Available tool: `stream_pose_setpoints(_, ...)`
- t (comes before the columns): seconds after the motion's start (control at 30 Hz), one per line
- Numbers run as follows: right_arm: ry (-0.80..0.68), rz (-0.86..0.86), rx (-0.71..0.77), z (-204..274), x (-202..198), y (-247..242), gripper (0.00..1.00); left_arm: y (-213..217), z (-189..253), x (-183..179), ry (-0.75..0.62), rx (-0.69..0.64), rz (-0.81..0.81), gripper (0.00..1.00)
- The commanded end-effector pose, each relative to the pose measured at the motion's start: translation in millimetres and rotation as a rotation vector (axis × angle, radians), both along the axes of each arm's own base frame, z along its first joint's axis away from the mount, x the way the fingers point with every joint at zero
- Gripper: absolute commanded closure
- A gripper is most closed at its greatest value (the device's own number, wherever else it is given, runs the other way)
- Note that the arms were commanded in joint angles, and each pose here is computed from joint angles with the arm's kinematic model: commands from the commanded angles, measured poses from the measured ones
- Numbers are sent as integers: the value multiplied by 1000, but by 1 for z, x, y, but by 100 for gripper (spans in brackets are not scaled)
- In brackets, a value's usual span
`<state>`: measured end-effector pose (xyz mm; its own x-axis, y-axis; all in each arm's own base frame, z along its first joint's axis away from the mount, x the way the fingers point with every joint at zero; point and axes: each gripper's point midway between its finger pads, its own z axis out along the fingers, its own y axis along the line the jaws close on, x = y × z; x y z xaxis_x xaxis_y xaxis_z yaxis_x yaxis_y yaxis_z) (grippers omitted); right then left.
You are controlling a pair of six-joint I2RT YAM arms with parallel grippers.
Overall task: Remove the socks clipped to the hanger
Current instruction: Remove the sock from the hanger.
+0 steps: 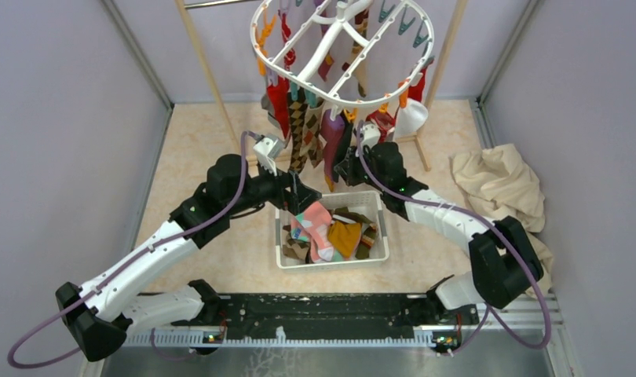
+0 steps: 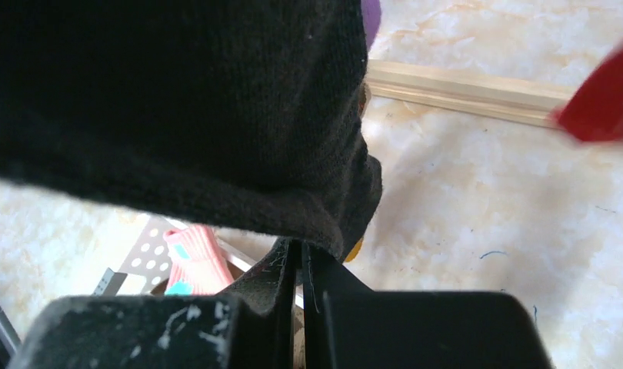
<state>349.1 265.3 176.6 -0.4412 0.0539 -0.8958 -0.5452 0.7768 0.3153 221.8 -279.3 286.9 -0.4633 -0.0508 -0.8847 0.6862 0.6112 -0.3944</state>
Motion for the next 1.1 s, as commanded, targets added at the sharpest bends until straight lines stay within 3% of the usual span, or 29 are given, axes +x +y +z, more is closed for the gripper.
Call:
stream_pose_setpoints(0.0, -132, 17, 69, 65, -3, 2, 100, -3, 1, -4, -4, -14, -21, 1)
stream_pose_setpoints(0.43, -156, 107, 132, 130, -61, -15, 100, -21, -12, -11, 46, -85, -98, 1)
stream_pose_setpoints(1.07, -80, 254, 251, 152, -129, -20, 100, -56, -23, -17, 71, -244, -204, 1)
